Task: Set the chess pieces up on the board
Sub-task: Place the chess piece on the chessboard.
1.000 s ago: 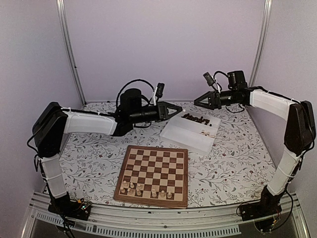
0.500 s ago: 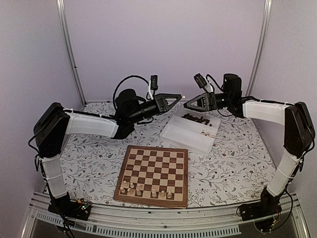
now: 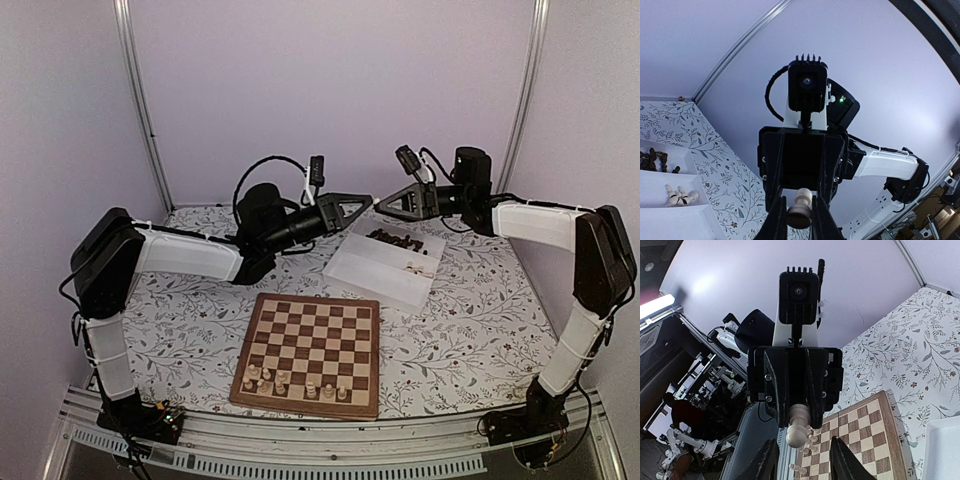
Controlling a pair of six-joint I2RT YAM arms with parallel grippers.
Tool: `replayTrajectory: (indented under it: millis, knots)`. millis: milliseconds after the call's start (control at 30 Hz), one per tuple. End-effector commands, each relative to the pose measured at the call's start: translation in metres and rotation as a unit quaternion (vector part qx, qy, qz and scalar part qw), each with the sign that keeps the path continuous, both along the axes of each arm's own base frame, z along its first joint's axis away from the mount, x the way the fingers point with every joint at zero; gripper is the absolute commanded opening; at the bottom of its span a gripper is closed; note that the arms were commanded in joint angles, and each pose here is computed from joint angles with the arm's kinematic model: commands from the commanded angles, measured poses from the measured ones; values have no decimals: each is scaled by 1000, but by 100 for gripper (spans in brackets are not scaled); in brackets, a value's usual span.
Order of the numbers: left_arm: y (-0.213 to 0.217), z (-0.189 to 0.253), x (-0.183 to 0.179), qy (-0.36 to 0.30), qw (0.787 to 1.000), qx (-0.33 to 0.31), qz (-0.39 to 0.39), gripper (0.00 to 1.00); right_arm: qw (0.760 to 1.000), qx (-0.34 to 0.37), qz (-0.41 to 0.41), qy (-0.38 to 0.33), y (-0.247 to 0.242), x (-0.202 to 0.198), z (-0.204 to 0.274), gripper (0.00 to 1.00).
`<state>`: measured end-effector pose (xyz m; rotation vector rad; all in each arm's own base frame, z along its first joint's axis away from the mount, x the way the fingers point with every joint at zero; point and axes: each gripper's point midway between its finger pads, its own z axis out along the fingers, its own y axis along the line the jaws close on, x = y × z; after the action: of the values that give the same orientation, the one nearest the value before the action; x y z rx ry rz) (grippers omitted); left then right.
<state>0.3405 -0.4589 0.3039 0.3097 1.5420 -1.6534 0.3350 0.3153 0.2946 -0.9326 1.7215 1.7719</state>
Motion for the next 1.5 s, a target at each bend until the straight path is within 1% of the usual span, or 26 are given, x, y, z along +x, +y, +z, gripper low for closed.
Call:
replayTrajectory:
  millis: [0, 100, 400, 600, 700, 800, 967, 1033, 1067, 1167, 1200, 1267, 1333, 1467]
  knots:
    - [-8, 1, -4, -3, 1000, -7, -7, 9, 999, 10, -10, -28, -1, 4, 16, 36]
    - [-11, 0, -5, -3, 1000, -7, -11, 9, 999, 11, -12, -34, -2, 3, 18, 33]
    - [-19, -6, -5, 5, 1000, 0, -19, 9, 999, 11, -14, -43, -3, 1, 20, 27]
    - [-20, -6, -5, 6, 1000, 1, -18, 11, 999, 6, -23, -38, -3, 3, 16, 17]
    - [-20, -6, -4, 8, 1000, 1, -16, 16, 999, 2, -31, -41, -3, 4, 15, 12]
    - [-18, -3, -4, 6, 1000, 0, -13, 24, 998, -2, -41, -49, -7, 6, 15, 9]
    - [-3, 9, -4, -20, 1000, 12, 4, 30, 995, -16, -73, -62, -21, 15, 13, 7]
    - [4, 9, -3, -30, 999, 32, 12, 31, 993, -33, -87, -68, -24, 16, 11, 7]
    - [9, 9, -2, -37, 998, 46, 18, 32, 991, -48, -90, -85, -26, 15, 8, 7]
    - [30, -1, 7, -52, 991, 114, 53, 33, 984, -87, -102, -114, -31, 12, 2, 7]
    - [38, -6, 11, -55, 986, 142, 66, 35, 980, -97, -99, -143, -33, 9, 1, 7]
    - [56, -17, 18, -56, 975, 198, 87, 36, 974, -120, -96, -166, -37, 2, -2, 8]
    - [75, -24, 24, -55, 963, 241, 104, 37, 967, -140, -89, -195, -40, -5, -6, 7]
    - [107, -34, 33, -47, 940, 305, 145, 39, 951, -181, -48, -246, -35, -33, -17, 7]
